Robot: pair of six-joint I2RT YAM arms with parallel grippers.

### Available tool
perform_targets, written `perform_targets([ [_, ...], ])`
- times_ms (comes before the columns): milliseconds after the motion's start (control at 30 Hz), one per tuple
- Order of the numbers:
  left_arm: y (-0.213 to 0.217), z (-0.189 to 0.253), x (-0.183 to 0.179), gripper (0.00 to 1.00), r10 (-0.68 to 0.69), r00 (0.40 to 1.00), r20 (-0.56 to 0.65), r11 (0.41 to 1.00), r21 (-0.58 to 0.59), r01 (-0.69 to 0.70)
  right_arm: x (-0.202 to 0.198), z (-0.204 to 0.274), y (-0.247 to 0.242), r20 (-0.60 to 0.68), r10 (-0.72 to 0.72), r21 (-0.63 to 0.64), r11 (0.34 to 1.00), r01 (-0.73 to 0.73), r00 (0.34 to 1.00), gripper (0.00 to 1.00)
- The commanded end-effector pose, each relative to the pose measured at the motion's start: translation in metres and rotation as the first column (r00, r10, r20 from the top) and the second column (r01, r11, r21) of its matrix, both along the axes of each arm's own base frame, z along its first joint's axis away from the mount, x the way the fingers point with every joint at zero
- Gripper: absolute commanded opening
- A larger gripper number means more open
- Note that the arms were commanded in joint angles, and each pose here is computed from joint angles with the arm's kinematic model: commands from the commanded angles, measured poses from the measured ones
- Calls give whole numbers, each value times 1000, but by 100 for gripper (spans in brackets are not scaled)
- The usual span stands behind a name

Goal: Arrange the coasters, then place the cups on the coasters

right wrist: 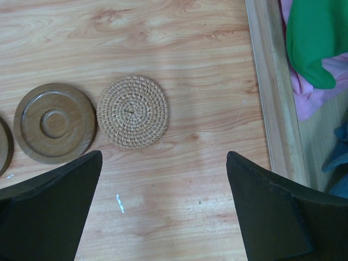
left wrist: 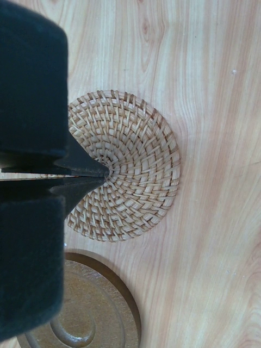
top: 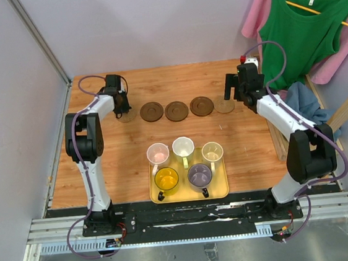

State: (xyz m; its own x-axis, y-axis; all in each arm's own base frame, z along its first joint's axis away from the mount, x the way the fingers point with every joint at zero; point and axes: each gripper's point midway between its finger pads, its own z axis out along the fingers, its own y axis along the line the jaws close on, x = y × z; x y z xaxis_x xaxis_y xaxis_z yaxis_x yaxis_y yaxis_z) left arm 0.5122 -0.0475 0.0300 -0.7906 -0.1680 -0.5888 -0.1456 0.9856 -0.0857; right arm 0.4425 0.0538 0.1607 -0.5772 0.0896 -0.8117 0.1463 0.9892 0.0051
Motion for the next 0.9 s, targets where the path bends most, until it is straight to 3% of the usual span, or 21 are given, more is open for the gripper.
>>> perform_targets([
  [0, -4, -22, -18, 1, -44, 997, -66, 999, -35, 42, 20, -2, -11, 9, -30, -46, 998, 30, 1000, 99],
  [67, -6, -24, -20, 1, -51, 996, -67, 998, -47, 48, 25, -10, -9, -11, -24, -51, 998, 23, 1000, 94],
  [367, -18, -30, -23, 0, -83, 994, -65, 993, -94, 77, 45, -35, 8, -75, 46, -26, 998, -48, 996, 16],
  [433, -20, -32, -23, 1, -87, 994, -67, 992, -96, 81, 49, -42, 13, -90, 75, -14, 997, -76, 993, 11],
  [867, -25, -36, -23, 1, -93, 993, -73, 992, -89, 87, 70, -93, 33, -201, 166, 32, 986, -163, 965, 1],
])
